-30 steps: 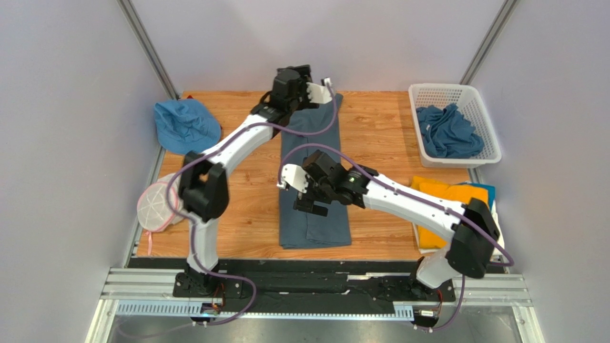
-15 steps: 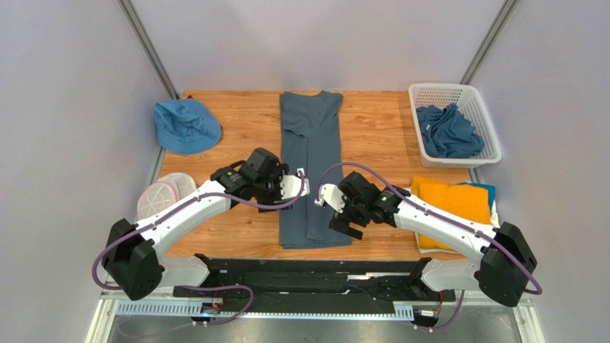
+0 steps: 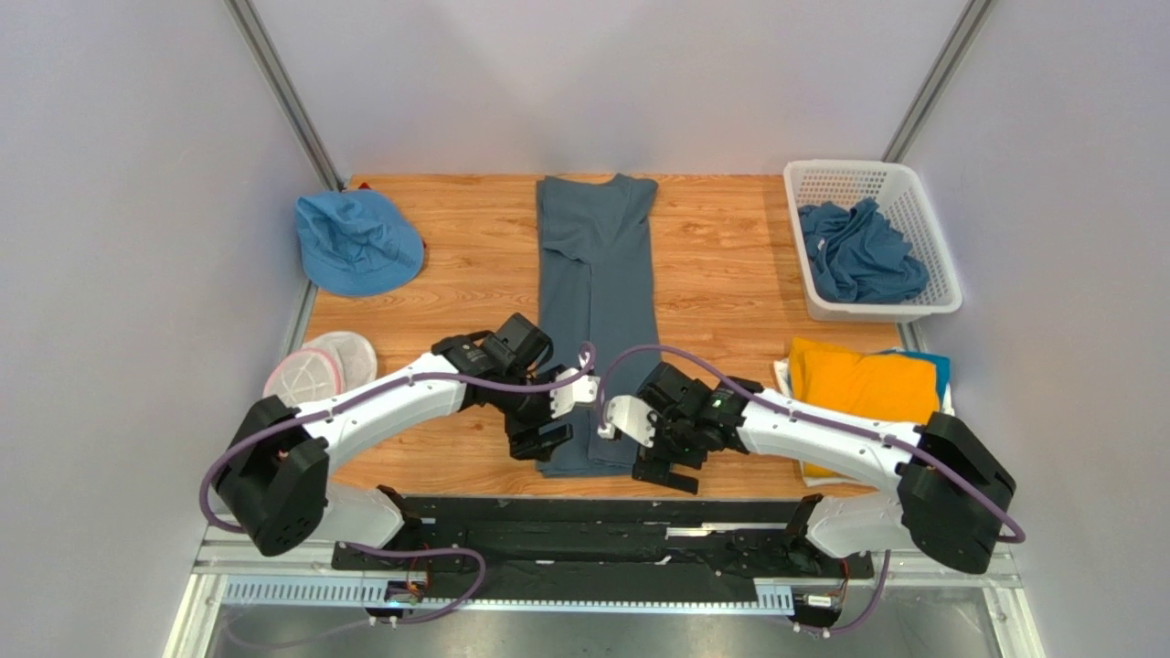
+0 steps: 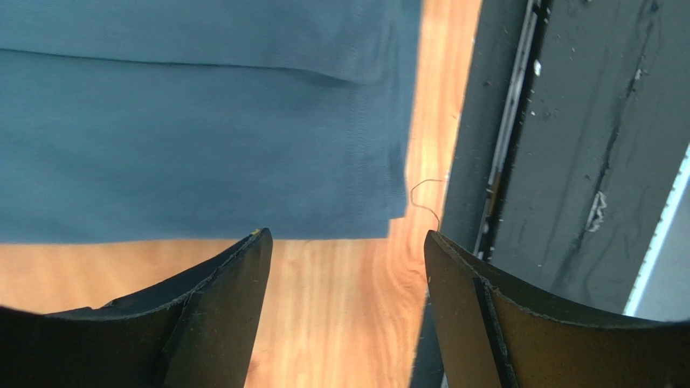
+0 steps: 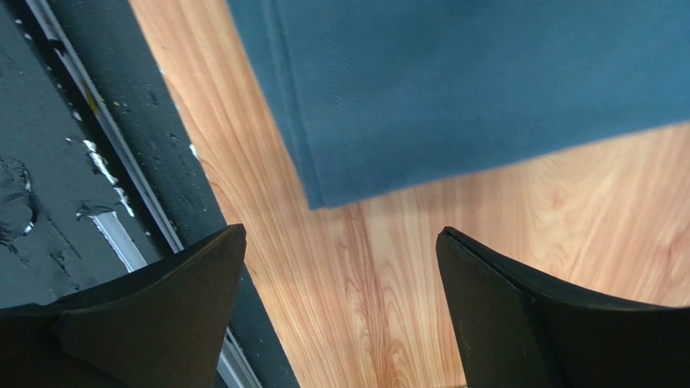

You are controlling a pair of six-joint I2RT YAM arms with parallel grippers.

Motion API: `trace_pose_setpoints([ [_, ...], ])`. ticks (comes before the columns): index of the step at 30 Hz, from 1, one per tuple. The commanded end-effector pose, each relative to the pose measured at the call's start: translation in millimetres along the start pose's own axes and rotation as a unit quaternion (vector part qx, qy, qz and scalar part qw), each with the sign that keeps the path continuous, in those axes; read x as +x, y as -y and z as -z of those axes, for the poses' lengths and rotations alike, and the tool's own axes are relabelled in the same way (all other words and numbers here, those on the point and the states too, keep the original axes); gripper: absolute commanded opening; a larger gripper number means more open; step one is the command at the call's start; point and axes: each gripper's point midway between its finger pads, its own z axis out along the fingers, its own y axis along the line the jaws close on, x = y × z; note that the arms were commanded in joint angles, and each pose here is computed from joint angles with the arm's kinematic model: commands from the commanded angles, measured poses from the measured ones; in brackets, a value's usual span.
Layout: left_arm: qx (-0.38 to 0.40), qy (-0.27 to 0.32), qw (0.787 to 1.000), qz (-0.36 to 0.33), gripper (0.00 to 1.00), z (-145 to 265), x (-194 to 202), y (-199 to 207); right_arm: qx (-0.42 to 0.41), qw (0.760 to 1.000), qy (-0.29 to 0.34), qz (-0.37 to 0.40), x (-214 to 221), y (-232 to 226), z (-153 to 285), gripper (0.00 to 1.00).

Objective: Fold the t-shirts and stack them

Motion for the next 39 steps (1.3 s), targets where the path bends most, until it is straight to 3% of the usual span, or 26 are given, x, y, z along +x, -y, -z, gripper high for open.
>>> trace_pose_setpoints([
  [1, 0.035, 0.005, 0.999, 0.004, 0.78, -11, -4, 15, 0.007, 0.999, 0.019, 0.027, -24, -3, -9, 0.92],
  [17, 0.069, -0.079, 0.994, -0.023, 0.74, -52, 33, 15, 0.041, 0.997, -0.007, 0.06, -24, 12, -26, 0.86],
  [28, 0.027, -0.125, 0.992, -0.005, 0.71, -67, 44, 2, 0.047, 0.997, 0.002, 0.061, -21, 19, -30, 0.83],
  [39, -0.002, -0.19, 0.982, -0.005, 0.54, -63, 77, -5, 0.047, 0.997, 0.009, 0.067, -7, 23, -28, 0.81],
])
